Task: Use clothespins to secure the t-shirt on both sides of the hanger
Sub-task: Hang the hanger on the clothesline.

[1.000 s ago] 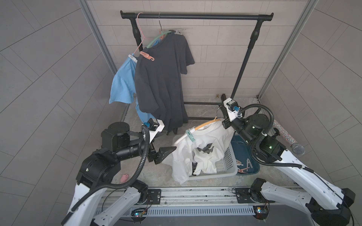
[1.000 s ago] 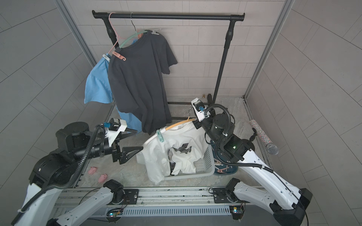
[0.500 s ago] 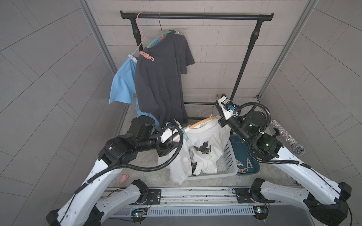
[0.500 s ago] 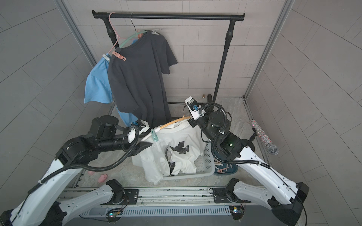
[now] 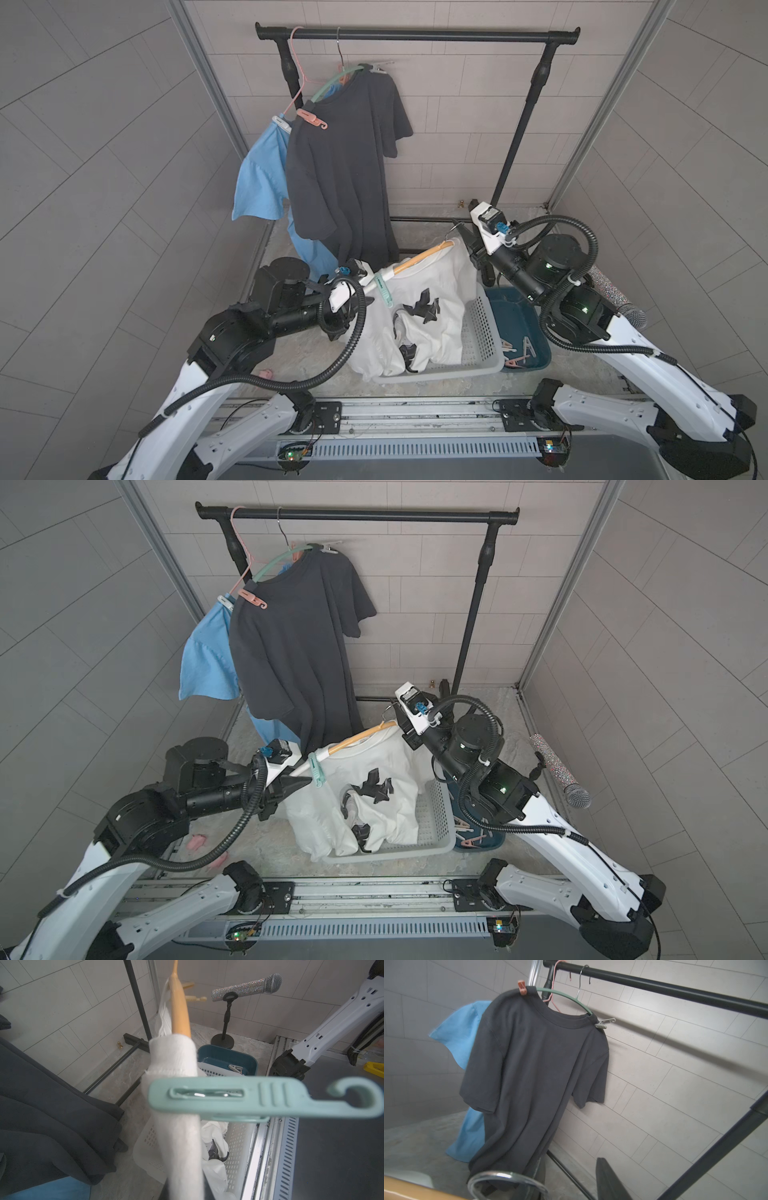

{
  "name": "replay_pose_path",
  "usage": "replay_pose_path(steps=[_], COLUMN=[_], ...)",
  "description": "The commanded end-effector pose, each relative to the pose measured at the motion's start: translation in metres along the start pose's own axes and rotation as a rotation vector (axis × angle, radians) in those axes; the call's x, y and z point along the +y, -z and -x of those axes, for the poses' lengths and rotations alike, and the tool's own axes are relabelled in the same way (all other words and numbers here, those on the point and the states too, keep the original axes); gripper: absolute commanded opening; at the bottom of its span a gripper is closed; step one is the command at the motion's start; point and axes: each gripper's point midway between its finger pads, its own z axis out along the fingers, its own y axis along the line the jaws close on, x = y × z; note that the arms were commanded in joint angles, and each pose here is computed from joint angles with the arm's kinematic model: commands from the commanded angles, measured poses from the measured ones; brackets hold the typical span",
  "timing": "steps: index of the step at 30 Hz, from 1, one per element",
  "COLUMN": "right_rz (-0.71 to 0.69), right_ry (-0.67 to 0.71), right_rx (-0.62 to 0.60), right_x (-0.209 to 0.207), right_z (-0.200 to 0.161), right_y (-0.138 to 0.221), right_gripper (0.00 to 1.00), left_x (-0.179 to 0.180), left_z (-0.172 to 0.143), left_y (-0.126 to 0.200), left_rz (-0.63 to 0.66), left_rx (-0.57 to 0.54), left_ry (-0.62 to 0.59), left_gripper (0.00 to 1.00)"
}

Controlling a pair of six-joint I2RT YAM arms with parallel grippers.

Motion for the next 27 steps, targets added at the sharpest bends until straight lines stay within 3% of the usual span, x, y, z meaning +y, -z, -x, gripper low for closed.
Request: replay_pose_path(steps=[1,9,10,11,12,15,19,27], right_rz=[-0.069,-0.107,-0.116,-0.124,-0.135,-0.144,-0.153,-0.086], right_ry=[0.005,-0.118,-0.132,-0.144,-0.156,-0.176,-0.178,-0.135], right_rx=[-0.105,-0.316,-0.326,-0.336,-0.349,-0.377,-0.356,-0.274], right_x=[-0.031,-0.063,-0.066,-0.069,-0.072,-0.074,-0.075,-0.055], right_z=[0.038,0.089,0.090,0.091,0.092,0.095,0.091,0.056], right_y=[0.037,0.109,0.116,0.121,0.126,0.130,0.128,0.137], right_gripper=[0.58,0.71,0.78,0.98,1.00,1.00,1.00,1.00], left_x=[-0.006,-0.018,-0.021,-0.022,-0.024,-0.025,-0.010,0.010], left_z=[0.044,0.097,0.102,0.104,0.104,0.102,0.099,0.139], left_y=[0.029,0.085,0.090,0.091,0.090,0.082,0.075,0.104], left_rz=[0.016,0.016,0.006,-0.005,-0.019,-0.048,0.032,0.158], left_rx=[-0.208,-0.460,-0.474,-0.475,-0.474,-0.452,-0.421,-0.562], left_ry=[-0.026,-0.014,-0.012,-0.008,-0.007,0.007,0.020,0.024], left_gripper=[0.00,0.00,0.00,0.00,0.00,0.00,0.00,0.00])
